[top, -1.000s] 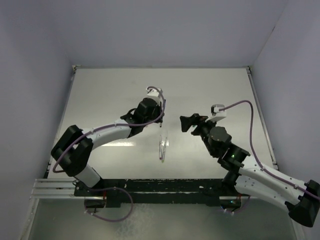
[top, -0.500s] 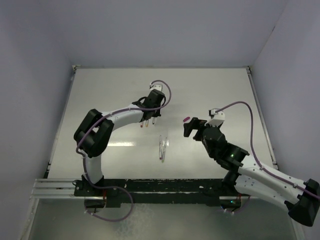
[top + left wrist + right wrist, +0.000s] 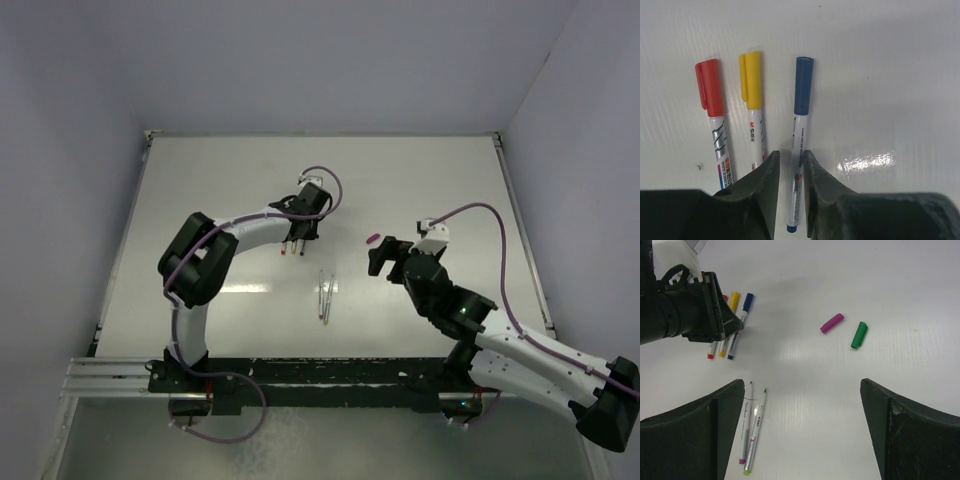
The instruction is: Insert the pens into the pen caps
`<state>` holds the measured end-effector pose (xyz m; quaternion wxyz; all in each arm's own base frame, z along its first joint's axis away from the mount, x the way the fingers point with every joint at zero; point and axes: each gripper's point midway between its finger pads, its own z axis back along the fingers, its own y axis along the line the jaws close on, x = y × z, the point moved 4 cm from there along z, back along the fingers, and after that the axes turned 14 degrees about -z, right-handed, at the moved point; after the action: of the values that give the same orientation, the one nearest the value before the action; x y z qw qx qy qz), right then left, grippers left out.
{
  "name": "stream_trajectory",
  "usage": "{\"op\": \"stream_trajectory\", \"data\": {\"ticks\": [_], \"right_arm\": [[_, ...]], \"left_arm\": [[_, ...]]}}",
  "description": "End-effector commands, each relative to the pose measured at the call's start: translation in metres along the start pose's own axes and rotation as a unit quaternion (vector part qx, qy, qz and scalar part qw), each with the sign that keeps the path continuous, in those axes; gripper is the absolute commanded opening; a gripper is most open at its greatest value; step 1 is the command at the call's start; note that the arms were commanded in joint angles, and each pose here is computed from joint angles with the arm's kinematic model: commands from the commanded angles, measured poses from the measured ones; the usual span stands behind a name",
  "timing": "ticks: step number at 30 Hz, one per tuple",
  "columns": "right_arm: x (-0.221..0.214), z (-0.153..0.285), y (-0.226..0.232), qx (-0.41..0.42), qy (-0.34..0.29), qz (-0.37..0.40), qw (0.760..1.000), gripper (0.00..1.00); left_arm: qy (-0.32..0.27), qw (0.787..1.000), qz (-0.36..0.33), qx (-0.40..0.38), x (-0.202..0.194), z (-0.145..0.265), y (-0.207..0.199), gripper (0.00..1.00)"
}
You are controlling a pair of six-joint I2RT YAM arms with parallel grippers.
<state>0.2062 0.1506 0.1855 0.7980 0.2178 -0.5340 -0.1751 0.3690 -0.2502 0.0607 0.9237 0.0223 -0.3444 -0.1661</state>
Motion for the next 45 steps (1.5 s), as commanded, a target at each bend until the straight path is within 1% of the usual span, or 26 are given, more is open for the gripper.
{"op": "stream_trajectory", "data": {"ticks": [1,4,7,10,17,21,25,29,32,36,39,45], "right_arm": [[0.014,0.002,0.011,0.012,-0.019,-0.024,0.999,1.00],[0.014,0.002,0.012,0.014,-0.019,-0.023,0.999,1.00],[0.014,0.002,0.013,0.016,-0.019,-0.023,0.999,1.00],[0.014,0.002,0.014,0.018,-0.020,-0.023,0.999,1.00],[0.013,0.000,0.017,0.023,-0.018,-0.022,0.999,1.00],[0.012,-0.001,0.017,0.025,-0.019,-0.019,0.999,1.00],[0.011,-0.002,0.015,0.020,-0.018,-0.015,1.000,1.00],[0.008,-0.003,0.009,0.004,-0.018,-0.020,1.000,1.00],[0.009,-0.004,0.002,-0.012,-0.029,-0.028,0.999,1.00],[0.009,-0.005,-0.007,-0.030,-0.047,-0.030,0.998,1.00],[0.012,-0.007,-0.012,-0.046,-0.059,-0.018,0.997,1.00],[0.020,-0.013,-0.017,-0.069,-0.073,-0.006,0.995,1.00]], "left_arm": [[-0.002,1.000,0.017,-0.005,0.007,-0.004,-0.003,0.31],[0.001,1.000,0.020,-0.011,0.006,-0.005,-0.004,0.34],[0.000,1.000,0.022,-0.016,0.007,-0.003,-0.006,0.34],[-0.014,0.999,0.025,-0.026,0.016,0.004,-0.007,0.34],[-0.053,0.998,0.028,-0.033,0.043,0.033,0.000,0.37],[-0.067,0.997,0.032,-0.036,0.050,0.050,0.004,0.40],[-0.079,0.995,0.039,-0.040,0.049,0.069,0.009,0.42],[-0.078,0.995,0.030,-0.050,0.030,0.086,0.005,0.45],[-0.067,0.996,0.018,-0.057,0.007,0.097,-0.003,0.45],[-0.044,0.996,0.001,-0.076,-0.027,0.110,-0.019,0.46],[-0.031,0.995,-0.018,-0.098,-0.046,0.122,-0.035,0.46],[-0.007,0.991,-0.029,-0.130,-0.072,0.135,-0.058,0.48]]}}
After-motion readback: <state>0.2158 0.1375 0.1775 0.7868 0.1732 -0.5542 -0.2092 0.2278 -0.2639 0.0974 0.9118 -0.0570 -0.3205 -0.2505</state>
